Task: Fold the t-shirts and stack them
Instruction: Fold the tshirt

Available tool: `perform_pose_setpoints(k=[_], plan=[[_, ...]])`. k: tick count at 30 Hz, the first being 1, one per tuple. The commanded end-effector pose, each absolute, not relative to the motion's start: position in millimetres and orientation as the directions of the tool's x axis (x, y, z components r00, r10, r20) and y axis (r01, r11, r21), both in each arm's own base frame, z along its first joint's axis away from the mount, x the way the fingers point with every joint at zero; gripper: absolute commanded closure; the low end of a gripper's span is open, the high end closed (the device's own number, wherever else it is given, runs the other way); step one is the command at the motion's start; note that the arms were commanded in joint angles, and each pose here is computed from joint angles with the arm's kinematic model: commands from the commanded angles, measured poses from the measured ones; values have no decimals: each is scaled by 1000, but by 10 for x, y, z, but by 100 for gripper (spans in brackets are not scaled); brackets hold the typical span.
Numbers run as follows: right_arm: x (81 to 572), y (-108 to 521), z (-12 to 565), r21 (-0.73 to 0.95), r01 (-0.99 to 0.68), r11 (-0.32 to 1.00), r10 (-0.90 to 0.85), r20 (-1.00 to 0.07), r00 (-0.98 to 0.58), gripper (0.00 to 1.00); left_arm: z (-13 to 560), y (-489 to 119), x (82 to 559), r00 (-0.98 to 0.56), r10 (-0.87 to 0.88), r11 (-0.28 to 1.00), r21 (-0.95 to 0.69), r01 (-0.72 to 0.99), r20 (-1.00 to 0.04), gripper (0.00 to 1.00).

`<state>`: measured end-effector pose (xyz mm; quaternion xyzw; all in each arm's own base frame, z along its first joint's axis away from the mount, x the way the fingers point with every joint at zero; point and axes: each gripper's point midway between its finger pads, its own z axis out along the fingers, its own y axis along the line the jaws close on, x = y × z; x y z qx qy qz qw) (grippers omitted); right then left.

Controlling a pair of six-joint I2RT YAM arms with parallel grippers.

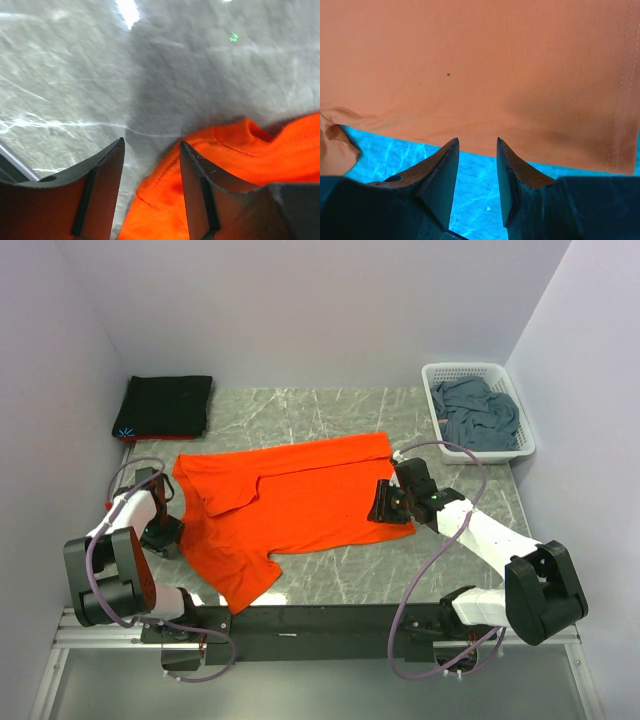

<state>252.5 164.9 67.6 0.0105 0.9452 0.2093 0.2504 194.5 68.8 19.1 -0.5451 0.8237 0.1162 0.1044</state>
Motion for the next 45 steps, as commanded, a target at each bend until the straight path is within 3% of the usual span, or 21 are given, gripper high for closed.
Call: perform_pose_setpoints(k=[1,10,17,27,31,35,45], plan=[[2555,1648,669,409,-88,908,133,-481,-867,57,234,821,1840,-349,-878,332,108,-937,-328,46],[2565,1627,697,403,-84,911,138,-492,-860,57,339,878,1859,-311,-897,306,65,-950,-313,45],[2579,1643,734,412,-89,907,143,-500,-854,57,687,723,2291,-359,-860,442,-181,-879,-362,28],[2570,1633,729,405,-86,910,140,-496,-857,57,426,564,2508,-452,-836,522,-199,-829,-310,27],[2568,1632,712,405,-83,911,139,-489,-861,57,286,618,2452,-452,-838,510,-143,-848,-306,34],[2562,1623,690,400,-80,913,137,-486,-863,57,184,669,2337,-431,-850,475,-85,-876,-304,49],[2552,1611,638,391,-69,918,136,-475,-870,57,112,916,2031,-370,-870,382,29,-924,-324,57]])
